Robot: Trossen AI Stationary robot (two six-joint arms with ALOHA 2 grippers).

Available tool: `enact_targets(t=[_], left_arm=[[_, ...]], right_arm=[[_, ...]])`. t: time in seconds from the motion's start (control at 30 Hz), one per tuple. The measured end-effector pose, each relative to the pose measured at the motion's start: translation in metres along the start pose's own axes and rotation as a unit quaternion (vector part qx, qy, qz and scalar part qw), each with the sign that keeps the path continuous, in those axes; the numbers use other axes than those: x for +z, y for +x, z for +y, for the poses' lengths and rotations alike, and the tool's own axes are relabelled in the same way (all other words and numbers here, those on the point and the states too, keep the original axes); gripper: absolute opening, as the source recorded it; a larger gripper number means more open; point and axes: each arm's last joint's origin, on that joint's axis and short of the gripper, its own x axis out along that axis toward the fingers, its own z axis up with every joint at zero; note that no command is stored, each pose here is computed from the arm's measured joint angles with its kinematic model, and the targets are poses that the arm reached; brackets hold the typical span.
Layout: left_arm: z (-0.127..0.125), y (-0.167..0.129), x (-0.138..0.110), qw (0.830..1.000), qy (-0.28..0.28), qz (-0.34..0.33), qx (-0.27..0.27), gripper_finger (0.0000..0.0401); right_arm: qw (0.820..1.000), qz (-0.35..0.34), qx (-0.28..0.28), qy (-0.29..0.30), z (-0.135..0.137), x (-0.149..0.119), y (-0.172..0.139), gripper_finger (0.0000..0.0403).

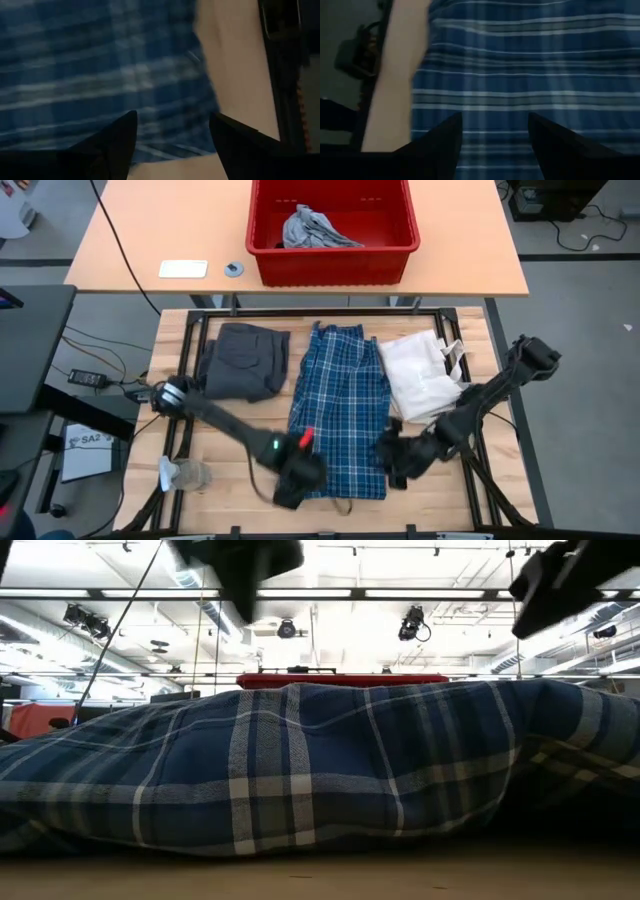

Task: Fold Laundry from Bin
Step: Fold the plaid pants

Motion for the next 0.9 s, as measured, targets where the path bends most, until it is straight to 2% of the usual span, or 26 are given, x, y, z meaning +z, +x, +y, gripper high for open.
enact_targets(t=[0.13,0.27,0.37,0.53,0.67,0.77,0.9], left_arm=[[-0.033,0.023,-0.010,0.999,0.000,0.039,0.002,0.0254],[-0.053,0.039,-0.015,0.999,-0.010,0.044,0.007,0.0254],[-0.066,0.051,-0.018,0.999,-0.006,0.038,0.018,0.0254],[-0.085,0.068,-0.021,0.999,-0.016,0.022,0.024,0.0254],[-0.094,0.082,-0.028,0.995,-0.030,0.006,0.092,0.0254],[-0.095,0.093,-0.034,0.988,-0.033,0.007,0.151,0.0254],[-0.091,0.107,-0.036,0.984,-0.030,0.019,0.173,0.0241]], right_arm=[[0.999,0.019,0.012,-0.038,0.026,-0.008,0.017,0.0231],[0.997,0.035,0.012,-0.070,0.054,-0.003,0.031,0.0238],[0.995,0.046,-0.010,-0.084,0.073,0.002,0.043,0.0250],[0.994,0.058,-0.065,-0.072,0.102,0.013,0.049,0.0269],[0.988,0.071,-0.123,-0.067,0.118,0.016,0.044,0.0272],[0.984,0.083,-0.140,-0.077,0.129,0.013,0.044,0.0271],[0.980,0.101,-0.157,-0.069,0.137,0.000,0.049,0.0266]])
